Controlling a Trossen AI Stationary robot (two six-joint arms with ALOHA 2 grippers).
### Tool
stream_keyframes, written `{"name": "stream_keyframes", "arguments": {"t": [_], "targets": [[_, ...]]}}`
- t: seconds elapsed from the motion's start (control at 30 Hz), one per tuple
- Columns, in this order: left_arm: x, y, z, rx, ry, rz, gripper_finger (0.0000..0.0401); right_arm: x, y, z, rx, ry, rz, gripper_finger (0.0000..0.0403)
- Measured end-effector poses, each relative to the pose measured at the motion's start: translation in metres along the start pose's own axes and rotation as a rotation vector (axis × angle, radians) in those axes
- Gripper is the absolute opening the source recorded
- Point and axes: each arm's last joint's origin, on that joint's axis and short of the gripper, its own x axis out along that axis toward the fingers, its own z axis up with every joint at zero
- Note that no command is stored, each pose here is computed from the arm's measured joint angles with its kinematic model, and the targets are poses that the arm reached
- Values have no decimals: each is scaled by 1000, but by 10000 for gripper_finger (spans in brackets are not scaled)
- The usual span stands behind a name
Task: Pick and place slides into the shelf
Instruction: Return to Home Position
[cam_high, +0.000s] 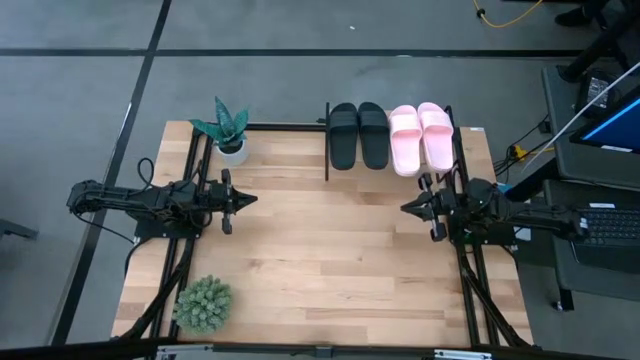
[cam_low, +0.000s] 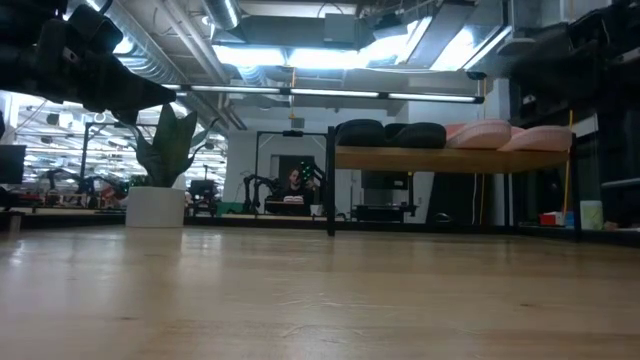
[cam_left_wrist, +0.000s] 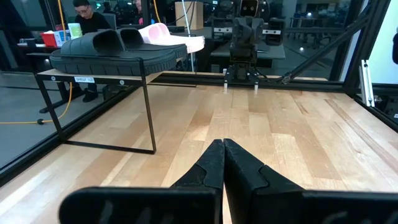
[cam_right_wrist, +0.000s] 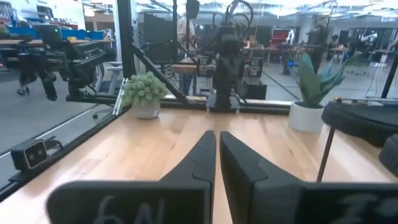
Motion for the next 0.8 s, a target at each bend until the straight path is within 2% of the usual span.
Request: {"name": "stream_keyframes", "arguments": {"t": [0.1,0.43,0.63,0.8], "targets": [[0,0,0,0,0,0,0,-1,2,0,16,-1,14,26],[0,0,0,0,0,0,0,-5,19,4,-17,-58,180,26],[0,0,0,0,0,0,0,-5,21,-3,-3,1,194,26],[0,0,0,0,0,0,0,-5,22,-3,-80,-2,210,26]]}}
